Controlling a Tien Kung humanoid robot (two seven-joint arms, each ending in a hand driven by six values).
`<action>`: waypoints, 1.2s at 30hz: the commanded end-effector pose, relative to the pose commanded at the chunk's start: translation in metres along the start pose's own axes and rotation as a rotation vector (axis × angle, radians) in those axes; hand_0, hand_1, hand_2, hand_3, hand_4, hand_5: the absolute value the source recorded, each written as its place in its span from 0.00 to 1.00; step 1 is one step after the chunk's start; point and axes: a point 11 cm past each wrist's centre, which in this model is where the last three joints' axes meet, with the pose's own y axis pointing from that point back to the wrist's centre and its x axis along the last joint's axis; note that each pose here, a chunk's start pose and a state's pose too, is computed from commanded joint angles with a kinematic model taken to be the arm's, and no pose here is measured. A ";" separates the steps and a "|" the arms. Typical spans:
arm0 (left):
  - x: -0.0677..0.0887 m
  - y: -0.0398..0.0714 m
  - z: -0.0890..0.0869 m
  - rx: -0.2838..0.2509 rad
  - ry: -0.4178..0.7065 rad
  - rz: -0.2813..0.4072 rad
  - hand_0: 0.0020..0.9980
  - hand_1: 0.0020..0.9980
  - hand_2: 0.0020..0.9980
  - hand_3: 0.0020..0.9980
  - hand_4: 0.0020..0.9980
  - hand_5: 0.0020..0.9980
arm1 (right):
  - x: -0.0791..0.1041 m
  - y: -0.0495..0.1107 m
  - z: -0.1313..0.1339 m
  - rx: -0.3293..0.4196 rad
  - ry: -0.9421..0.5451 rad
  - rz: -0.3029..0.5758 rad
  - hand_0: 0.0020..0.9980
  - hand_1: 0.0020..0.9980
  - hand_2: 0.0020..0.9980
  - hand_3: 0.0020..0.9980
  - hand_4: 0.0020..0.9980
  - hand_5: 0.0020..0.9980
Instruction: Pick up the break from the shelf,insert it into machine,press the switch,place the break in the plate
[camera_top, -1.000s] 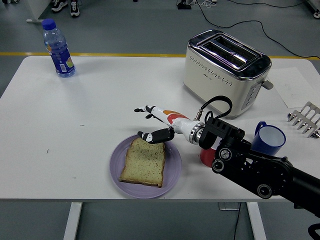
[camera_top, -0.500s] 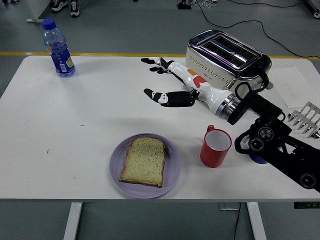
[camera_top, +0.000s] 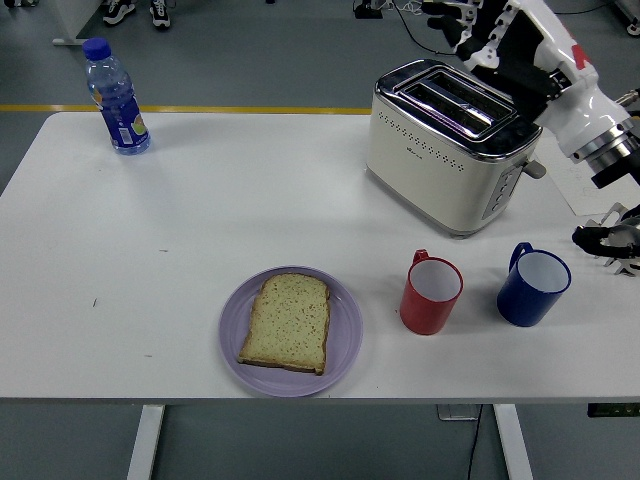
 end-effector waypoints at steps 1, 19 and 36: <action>0.000 0.000 0.000 0.001 0.000 0.000 0.69 0.69 0.68 0.56 0.28 0.83 | 0.004 0.001 -0.001 0.001 -0.018 0.011 0.76 0.72 0.73 0.67 0.52 0.23; -0.001 -0.001 -0.012 0.023 -0.004 0.002 0.69 0.69 0.68 0.56 0.28 0.83 | 0.170 0.110 0.030 -0.033 -0.406 0.614 0.71 0.68 0.69 0.62 0.51 0.23; -0.002 -0.001 -0.008 0.012 -0.007 0.001 0.68 0.69 0.68 0.56 0.28 0.83 | 0.201 0.228 0.091 -0.036 -0.496 0.969 0.71 0.68 0.69 0.62 0.47 0.21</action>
